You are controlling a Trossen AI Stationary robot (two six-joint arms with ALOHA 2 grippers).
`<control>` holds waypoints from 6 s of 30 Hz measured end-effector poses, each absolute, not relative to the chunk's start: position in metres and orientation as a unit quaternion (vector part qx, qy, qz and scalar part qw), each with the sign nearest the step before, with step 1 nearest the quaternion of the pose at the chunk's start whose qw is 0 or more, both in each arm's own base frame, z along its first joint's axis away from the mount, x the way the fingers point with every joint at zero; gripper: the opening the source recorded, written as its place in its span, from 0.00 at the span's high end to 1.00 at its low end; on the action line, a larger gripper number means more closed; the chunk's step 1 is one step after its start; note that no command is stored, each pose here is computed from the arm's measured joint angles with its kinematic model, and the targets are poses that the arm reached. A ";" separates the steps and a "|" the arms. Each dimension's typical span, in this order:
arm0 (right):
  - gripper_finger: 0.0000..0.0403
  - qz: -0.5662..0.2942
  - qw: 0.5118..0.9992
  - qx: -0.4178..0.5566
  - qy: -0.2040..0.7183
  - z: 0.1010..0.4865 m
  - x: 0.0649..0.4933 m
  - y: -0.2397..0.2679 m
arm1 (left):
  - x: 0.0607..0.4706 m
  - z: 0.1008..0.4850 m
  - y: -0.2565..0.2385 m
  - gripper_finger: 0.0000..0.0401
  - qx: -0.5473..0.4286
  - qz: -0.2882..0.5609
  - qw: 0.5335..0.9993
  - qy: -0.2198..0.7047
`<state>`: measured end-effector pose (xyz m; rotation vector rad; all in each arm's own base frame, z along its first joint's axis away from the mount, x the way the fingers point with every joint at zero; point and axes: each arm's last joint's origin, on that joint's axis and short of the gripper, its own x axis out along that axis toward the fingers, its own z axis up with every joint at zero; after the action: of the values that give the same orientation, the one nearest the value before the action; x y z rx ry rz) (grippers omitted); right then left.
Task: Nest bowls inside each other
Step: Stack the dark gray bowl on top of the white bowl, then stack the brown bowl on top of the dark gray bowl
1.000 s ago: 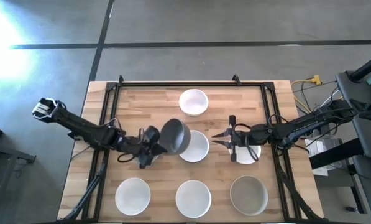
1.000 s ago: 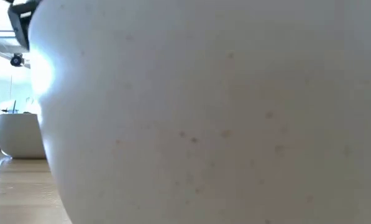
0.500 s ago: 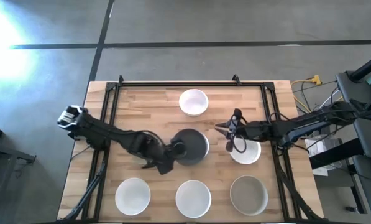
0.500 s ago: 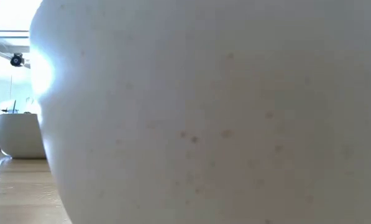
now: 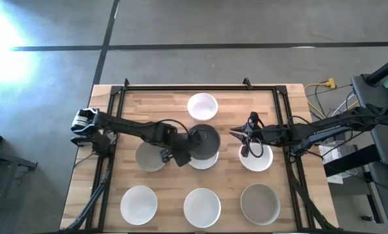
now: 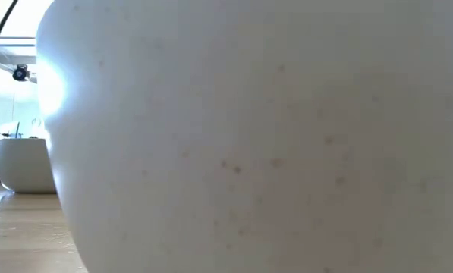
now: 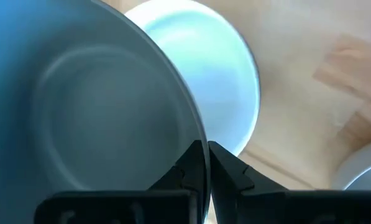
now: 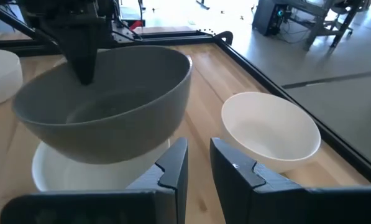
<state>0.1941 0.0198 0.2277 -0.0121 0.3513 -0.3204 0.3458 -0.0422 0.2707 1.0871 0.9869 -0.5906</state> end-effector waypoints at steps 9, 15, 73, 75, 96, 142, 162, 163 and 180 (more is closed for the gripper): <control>0.84 -0.158 0.972 -0.009 0.175 0.228 0.194 0.020 | 0.347 0.256 -0.041 1.00 0.475 -0.281 0.710 0.436; 0.84 -0.158 0.972 -0.010 0.175 0.228 0.194 0.020 | 0.349 0.256 -0.042 1.00 0.472 -0.287 0.718 0.424; 0.84 -0.158 0.972 -0.010 0.174 0.227 0.194 0.020 | 0.362 0.227 -0.046 0.87 0.412 -0.318 0.705 0.483; 0.84 -0.158 0.972 -0.010 0.174 0.227 0.194 0.020 | 0.362 0.227 -0.046 0.81 0.411 -0.318 0.705 0.483; 0.84 -0.158 0.972 -0.012 0.176 0.226 0.194 0.020 | 0.354 0.244 -0.043 0.85 0.419 -0.286 0.705 0.495; 0.84 -0.158 0.972 -0.010 0.175 0.226 0.194 0.020 | 0.350 0.258 -0.042 0.81 0.408 -0.245 0.744 0.469; 0.84 -0.158 0.972 -0.010 0.175 0.226 0.194 0.020 | 0.350 0.246 -0.042 0.81 0.408 -0.241 0.741 0.476; 0.84 -0.158 0.972 -0.010 0.175 0.226 0.194 0.020 | 0.350 0.246 -0.042 0.81 0.408 -0.240 0.741 0.476; 0.84 -0.159 0.970 -0.006 0.183 0.220 0.192 0.020 | 0.282 0.250 -0.020 0.81 0.296 -0.097 0.731 0.607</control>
<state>0.1923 0.0195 0.2197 -0.0112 0.3693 -0.3216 0.2822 -0.0201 0.2495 0.6510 1.3363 -0.2145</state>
